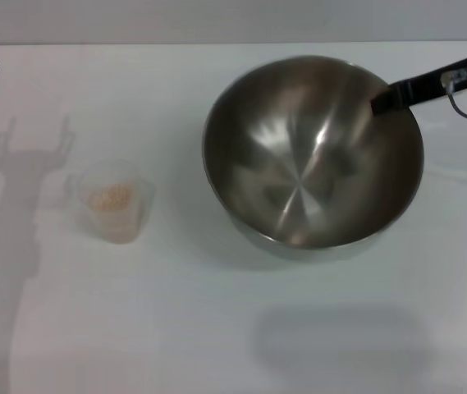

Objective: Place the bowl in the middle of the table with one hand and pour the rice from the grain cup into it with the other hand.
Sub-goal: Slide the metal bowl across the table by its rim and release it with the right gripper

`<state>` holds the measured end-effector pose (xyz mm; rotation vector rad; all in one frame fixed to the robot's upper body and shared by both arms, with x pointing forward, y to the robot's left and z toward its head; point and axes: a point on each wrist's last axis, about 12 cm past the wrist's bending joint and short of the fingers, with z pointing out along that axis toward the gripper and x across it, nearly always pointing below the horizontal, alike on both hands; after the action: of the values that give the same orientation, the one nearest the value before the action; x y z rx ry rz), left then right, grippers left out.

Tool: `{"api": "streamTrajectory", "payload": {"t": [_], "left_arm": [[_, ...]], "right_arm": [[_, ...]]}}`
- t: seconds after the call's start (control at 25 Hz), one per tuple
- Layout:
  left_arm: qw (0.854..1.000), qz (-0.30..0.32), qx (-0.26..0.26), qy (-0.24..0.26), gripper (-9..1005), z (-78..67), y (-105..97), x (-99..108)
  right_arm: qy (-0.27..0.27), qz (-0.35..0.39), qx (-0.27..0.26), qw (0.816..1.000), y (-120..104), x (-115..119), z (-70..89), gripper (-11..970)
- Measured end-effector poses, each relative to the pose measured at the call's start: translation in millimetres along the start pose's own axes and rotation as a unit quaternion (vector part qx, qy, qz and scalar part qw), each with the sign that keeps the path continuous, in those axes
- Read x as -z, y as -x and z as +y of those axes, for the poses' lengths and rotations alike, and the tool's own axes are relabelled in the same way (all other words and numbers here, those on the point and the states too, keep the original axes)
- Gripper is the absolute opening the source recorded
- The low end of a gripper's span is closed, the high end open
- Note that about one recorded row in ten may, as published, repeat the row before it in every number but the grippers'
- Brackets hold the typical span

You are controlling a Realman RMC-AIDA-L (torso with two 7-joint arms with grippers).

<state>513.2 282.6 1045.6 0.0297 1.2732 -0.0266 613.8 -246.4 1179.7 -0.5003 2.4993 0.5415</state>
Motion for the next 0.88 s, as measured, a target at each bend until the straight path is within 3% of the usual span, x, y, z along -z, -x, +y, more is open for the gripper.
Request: {"api": "streamTrajectory", "payload": {"t": [0.6, 0.88], "left_arm": [[1.000, -0.002, 0.001, 0.000, 834, -0.4, 0, 0], [1.000, -0.002, 0.001, 0.000, 833, -0.5, 0, 0]], "right_arm": [[0.044, 0.029, -0.011, 0.999, 2, -40, 10.2, 93], [0.038, 0.042, -0.010, 0.998, -1, -43, 9.3, 115]]}}
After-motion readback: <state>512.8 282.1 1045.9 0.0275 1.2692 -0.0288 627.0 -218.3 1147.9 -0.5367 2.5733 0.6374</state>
